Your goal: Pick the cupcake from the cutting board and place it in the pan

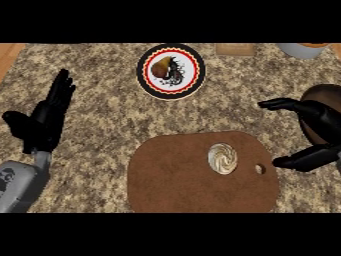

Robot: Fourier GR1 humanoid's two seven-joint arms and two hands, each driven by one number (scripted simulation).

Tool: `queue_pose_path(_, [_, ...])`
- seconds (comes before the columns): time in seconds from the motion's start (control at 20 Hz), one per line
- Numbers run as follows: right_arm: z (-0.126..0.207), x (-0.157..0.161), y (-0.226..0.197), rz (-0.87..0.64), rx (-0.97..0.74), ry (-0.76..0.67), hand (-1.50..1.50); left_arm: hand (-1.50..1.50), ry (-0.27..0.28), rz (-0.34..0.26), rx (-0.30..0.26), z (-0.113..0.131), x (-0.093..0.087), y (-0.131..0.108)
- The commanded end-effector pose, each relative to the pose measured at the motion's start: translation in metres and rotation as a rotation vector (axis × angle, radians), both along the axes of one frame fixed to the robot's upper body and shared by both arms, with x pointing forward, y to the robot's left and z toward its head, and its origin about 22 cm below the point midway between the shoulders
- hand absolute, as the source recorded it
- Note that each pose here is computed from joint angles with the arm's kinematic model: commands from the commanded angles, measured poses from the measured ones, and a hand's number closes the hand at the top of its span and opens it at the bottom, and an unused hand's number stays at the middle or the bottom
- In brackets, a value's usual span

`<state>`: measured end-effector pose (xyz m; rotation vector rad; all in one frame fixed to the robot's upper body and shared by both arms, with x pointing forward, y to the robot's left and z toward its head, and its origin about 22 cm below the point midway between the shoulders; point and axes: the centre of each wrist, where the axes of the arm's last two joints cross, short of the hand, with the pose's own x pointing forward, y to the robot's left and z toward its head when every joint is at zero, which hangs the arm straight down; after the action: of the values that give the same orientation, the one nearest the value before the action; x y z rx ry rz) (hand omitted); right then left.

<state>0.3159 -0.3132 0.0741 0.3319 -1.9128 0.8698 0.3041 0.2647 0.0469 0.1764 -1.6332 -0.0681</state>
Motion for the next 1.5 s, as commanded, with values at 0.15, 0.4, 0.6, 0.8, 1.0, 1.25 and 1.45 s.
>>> queue_pose_path(0.15, [0.080,0.030,-0.054,0.105,-0.241,-0.148,-1.50,0.00,0.007,0.008,-0.006,-0.002,0.002,-0.003])
queue_pose_path(0.4, [0.125,0.032,-0.030,0.153,-0.510,-0.200,-1.50,0.00,0.010,0.024,-0.003,0.005,-0.001,0.015])
queue_pose_path(0.6, [0.151,0.039,-0.008,0.153,-0.511,-0.228,-1.50,0.00,0.013,0.024,0.005,0.003,-0.015,-0.004])
queue_pose_path(0.8, [0.152,0.047,0.022,0.170,-0.523,-0.299,-1.50,0.00,0.014,0.017,0.014,0.014,-0.005,0.006])
queue_pose_path(1.0, [0.149,0.036,0.060,0.204,-0.523,-0.246,-1.50,0.00,0.006,0.033,-0.001,0.002,-0.005,0.009])
queue_pose_path(1.25, [0.132,0.023,0.075,0.343,-0.524,-0.180,-1.50,0.00,0.003,0.033,0.010,0.009,-0.008,0.007])
queue_pose_path(1.45, [0.136,0.021,0.098,0.336,-0.557,-0.194,-1.50,0.00,0.016,0.028,0.007,0.005,-0.003,0.007])
